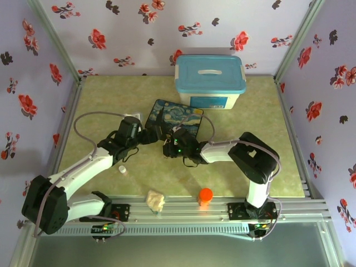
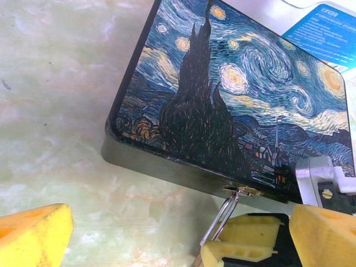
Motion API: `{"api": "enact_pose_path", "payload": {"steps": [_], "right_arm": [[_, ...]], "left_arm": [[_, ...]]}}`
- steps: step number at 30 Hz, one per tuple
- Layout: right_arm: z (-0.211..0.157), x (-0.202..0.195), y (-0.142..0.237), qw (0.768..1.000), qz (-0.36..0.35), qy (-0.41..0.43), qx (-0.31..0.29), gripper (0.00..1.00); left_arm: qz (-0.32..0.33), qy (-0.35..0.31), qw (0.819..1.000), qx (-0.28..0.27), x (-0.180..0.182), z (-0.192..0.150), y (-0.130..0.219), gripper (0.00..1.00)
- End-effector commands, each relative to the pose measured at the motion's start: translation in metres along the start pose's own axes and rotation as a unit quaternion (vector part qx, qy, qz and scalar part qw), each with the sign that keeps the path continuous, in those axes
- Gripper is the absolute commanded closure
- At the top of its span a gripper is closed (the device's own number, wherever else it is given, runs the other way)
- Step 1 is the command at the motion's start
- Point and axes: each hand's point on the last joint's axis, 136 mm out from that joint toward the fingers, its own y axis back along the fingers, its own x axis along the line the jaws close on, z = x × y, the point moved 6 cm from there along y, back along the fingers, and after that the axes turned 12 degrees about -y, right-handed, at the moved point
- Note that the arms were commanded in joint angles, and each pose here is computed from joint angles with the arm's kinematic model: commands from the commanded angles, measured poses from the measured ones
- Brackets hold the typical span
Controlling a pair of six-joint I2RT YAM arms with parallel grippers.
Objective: Unlock the padlock with the key
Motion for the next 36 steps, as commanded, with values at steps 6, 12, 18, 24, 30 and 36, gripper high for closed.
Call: {"api": "enact_pose_path", "payload": {"steps": [6, 12, 18, 24, 30, 36], "right_arm": [[-0.030, -0.033, -0.004, 0.989, -0.118, 0.039, 0.085, 0.60], [-0.035, -0.031, -0.008, 0.987, -0.110, 0.052, 0.108, 0.63], [-0.031, -0.025, -0.003, 0.993, -0.061, 0.014, 0.096, 0.73], [-0.028, -0.029, 0.005, 0.996, -0.010, -0.046, 0.071, 0.83], [-0.025, -0.028, 0.017, 0.995, 0.031, -0.088, 0.025, 0.90], [-0.026, -0.043, 0.024, 0.984, 0.050, -0.166, -0.033, 0.93]], "left_arm": [[0.001, -0.005, 1.000, -0.014, 0.005, 0.002, 0.004, 0.00], [0.004, 0.000, 1.000, -0.016, 0.008, 0.003, 0.002, 0.00], [0.008, -0.003, 1.000, -0.019, 0.010, 0.007, 0.003, 0.00], [0.013, -0.010, 1.000, -0.024, 0.011, 0.017, -0.002, 0.00], [0.053, -0.043, 0.997, -0.033, 0.016, 0.035, -0.026, 0.00], [0.069, -0.077, 0.994, -0.015, 0.011, 0.053, -0.068, 0.01]]}}
